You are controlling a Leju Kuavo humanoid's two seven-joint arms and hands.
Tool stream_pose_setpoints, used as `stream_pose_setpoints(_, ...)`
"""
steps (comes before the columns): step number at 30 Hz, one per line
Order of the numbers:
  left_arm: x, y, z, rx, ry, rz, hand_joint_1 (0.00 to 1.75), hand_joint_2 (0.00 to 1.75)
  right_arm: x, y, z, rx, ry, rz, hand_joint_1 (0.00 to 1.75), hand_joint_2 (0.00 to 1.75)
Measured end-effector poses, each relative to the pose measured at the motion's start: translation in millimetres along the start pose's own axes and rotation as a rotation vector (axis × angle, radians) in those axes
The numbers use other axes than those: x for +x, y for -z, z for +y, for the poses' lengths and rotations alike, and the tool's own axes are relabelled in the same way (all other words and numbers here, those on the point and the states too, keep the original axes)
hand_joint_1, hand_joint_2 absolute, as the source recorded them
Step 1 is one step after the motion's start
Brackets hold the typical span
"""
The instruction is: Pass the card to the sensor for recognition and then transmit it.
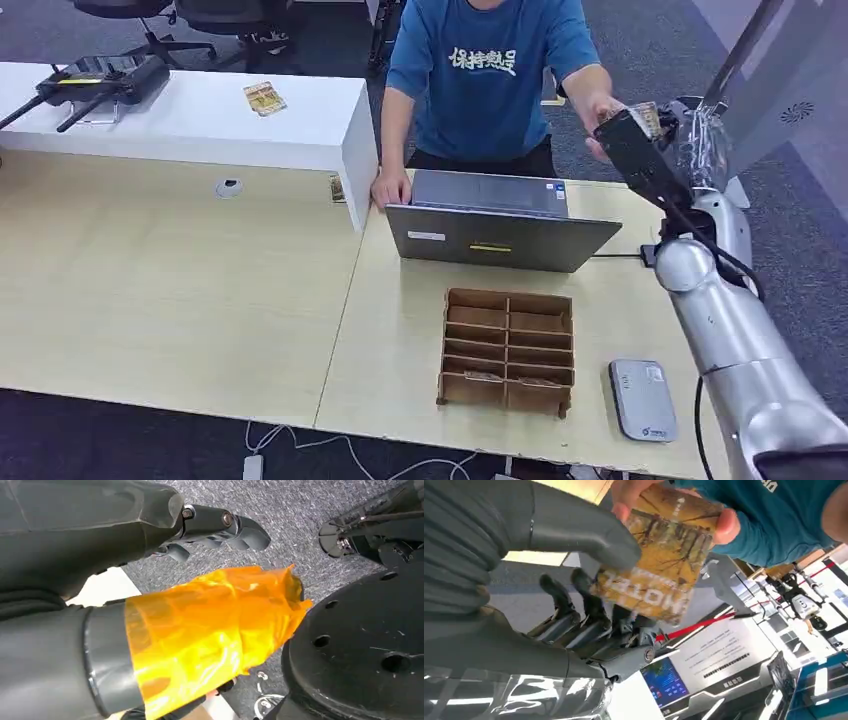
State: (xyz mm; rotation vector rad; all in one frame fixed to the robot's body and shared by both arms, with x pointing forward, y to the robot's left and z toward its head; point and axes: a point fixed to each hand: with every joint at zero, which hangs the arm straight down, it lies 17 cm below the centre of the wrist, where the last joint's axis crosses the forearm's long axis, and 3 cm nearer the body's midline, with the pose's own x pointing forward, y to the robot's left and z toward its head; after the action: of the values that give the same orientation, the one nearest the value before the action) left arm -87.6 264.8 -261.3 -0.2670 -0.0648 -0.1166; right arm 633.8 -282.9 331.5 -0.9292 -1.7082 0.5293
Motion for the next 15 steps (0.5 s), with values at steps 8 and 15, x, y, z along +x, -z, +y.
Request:
stream_pose_setpoints(8, -0.6, 0.3, -0.2, 0.003, 0.005, 0.003, 0.0, 0.0, 0.2, -1.1, -1.7, -0.017, -0.014, -0.013, 0.0, 1.75)
stream_pose_setpoints(15, -1.2, 0.6, 1.0, 0.01, 0.002, 0.005, 0.0, 0.0, -5.2, -3.7, -0.9, -0.024, -0.022, -0.008, 0.0, 1.75)
